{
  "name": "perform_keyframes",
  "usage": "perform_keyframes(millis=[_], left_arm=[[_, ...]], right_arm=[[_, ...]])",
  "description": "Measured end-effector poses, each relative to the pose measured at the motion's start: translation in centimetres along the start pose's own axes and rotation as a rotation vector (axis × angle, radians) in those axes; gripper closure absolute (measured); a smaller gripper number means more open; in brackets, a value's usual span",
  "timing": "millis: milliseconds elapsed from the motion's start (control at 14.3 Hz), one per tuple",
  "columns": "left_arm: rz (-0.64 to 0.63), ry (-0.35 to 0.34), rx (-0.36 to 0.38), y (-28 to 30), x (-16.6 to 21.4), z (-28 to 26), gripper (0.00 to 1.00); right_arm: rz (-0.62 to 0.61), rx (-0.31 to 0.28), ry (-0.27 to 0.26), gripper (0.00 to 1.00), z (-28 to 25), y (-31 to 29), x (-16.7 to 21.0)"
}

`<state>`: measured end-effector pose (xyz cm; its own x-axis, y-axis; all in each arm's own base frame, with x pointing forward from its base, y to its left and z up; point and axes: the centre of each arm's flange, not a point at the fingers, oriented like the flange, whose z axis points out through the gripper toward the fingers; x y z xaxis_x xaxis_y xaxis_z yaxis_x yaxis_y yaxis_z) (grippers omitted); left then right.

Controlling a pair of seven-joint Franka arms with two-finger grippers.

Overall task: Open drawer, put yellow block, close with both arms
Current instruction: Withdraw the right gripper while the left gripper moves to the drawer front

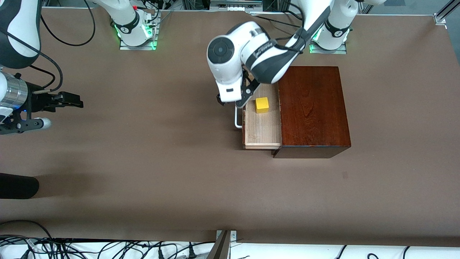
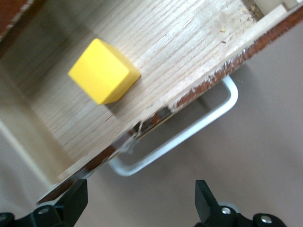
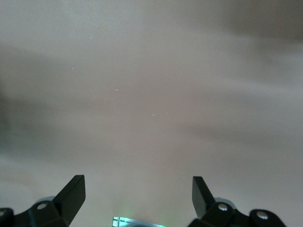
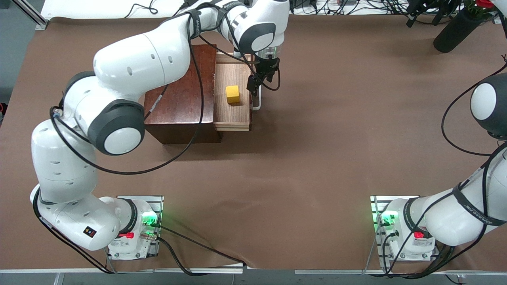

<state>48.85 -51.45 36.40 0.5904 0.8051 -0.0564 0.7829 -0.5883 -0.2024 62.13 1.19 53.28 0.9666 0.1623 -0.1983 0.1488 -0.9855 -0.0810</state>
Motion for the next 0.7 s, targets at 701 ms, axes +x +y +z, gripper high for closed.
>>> perform_keyframes(millis=[701], left_arm=[[-0.018, 0.000, 0.003, 0.9, -0.9, 2.3, 0.08]], right_arm=[[0.038, 0.008, 0.166, 0.00, -0.2, -2.4, -3.7]])
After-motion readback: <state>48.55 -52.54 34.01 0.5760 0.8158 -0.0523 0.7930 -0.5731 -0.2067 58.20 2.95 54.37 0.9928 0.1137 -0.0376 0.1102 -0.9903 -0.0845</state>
